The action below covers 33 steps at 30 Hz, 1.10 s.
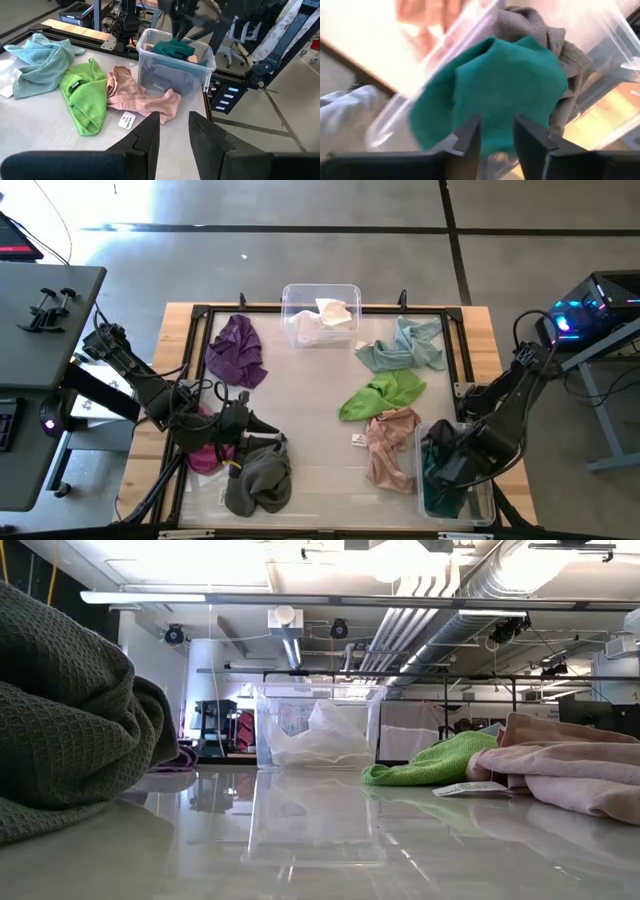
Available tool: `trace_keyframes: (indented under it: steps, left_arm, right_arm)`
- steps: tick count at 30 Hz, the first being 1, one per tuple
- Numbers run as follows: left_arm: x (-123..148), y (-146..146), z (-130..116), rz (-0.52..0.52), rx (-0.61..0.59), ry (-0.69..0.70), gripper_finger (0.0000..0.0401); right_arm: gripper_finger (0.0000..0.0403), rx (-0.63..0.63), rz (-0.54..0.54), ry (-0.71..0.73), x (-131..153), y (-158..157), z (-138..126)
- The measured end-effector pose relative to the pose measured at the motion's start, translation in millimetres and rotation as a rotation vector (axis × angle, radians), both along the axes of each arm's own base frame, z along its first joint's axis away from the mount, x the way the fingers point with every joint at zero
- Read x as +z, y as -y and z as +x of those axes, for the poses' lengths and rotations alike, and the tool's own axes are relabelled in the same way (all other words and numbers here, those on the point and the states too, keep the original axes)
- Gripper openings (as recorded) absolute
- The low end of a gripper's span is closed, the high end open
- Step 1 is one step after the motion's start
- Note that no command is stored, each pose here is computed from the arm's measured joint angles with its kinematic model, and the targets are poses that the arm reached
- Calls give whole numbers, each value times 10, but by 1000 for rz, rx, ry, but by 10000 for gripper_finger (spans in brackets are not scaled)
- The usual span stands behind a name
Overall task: Sort towels by color in basket
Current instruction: Put the dark green towel into the bottom transparent bin, then put the gray towel into the bottom transparent bin
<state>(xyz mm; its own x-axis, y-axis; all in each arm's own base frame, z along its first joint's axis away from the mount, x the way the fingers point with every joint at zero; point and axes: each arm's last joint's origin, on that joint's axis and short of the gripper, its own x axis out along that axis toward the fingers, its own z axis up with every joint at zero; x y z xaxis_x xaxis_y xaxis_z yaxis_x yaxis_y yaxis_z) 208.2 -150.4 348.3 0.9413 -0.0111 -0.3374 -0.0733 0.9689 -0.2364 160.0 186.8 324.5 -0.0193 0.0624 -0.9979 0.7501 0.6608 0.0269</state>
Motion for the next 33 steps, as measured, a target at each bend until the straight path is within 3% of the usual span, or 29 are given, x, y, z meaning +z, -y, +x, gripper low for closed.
trace_keyframes:
  steps: [9,15,20,27,30,33]
  left_arm:
    - [0,-1,0,1,2,0,90]
    - [0,-1,0,1,2,1,90]
    - [0,-1,0,0,3,1,90]
    - [1,1,1,-4,-2,1,90]
    - [23,50,-11,-48,-68,8,90]
    - [53,166,-68,-148,-202,3,90]
  right_arm:
    - [7,3,15,-71,-832,-19,-7]
    - [17,7,23,-126,-1076,35,-77]
    - [71,5,3,-133,-905,78,-113]
    - [130,-2,76,-132,-174,134,-181]
    - [133,-33,75,4,152,153,-156]
    - [133,-97,18,293,422,170,-64]
